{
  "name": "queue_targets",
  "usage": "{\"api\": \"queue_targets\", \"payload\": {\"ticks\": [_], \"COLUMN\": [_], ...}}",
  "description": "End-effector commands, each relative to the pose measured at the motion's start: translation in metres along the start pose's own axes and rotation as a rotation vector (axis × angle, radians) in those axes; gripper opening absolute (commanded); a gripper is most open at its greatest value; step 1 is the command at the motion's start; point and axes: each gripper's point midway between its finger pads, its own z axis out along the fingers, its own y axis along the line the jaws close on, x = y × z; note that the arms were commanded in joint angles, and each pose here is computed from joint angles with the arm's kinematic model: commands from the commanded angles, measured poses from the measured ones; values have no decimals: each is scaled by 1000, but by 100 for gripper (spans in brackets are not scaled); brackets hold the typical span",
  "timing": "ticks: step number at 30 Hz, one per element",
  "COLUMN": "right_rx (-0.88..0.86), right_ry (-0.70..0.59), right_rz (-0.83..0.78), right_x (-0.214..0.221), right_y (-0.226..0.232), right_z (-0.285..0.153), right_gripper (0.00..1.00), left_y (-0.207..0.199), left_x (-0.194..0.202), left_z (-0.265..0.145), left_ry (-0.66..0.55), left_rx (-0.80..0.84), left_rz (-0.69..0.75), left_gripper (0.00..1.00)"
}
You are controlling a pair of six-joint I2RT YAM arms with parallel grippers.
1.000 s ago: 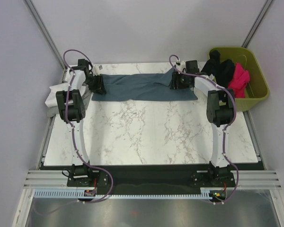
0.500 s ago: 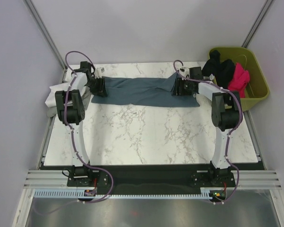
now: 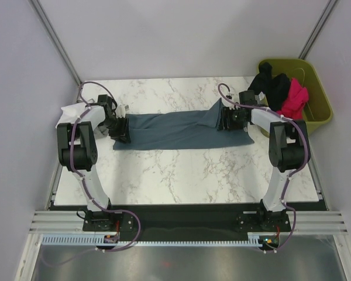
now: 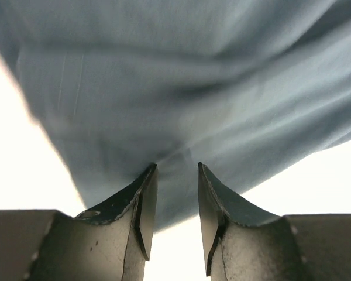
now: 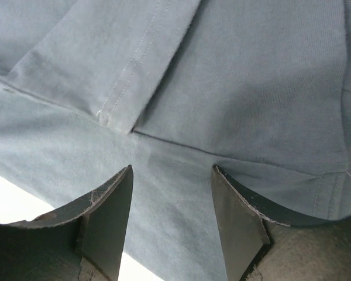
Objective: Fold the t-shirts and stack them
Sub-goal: Fold the tshirt
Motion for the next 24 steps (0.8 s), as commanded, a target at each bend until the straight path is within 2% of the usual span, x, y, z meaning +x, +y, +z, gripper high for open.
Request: {"api": "queue_targets", "payload": {"ticks": [1,3,6,13,24], "right_rx": [-13,-56,-91,-181,-181], "right_ry": [-46,-92,-122,-97,-69], "right_rz": [-34,-53,-50,-20,-34], "right_x": [-18,-36,-48,-47,-50], "right_y": [10,22,32,43,35], "right_z": [-28,-40,-47,-31,7], "right_gripper": [64,64,64,61,60], "left_y": [-2,-27,-41,-45,-43], "left_x": [-17,-30,-35,-11,1], "left_z": [-43,-68,-80,-44,-21], "left_ry": [-114,-198,-232,-117,-44], "left_rx": [-69,4,39,74,87], "left_rz": [54,71,72,45,27], "left_gripper": [40,40,40,40,40]}}
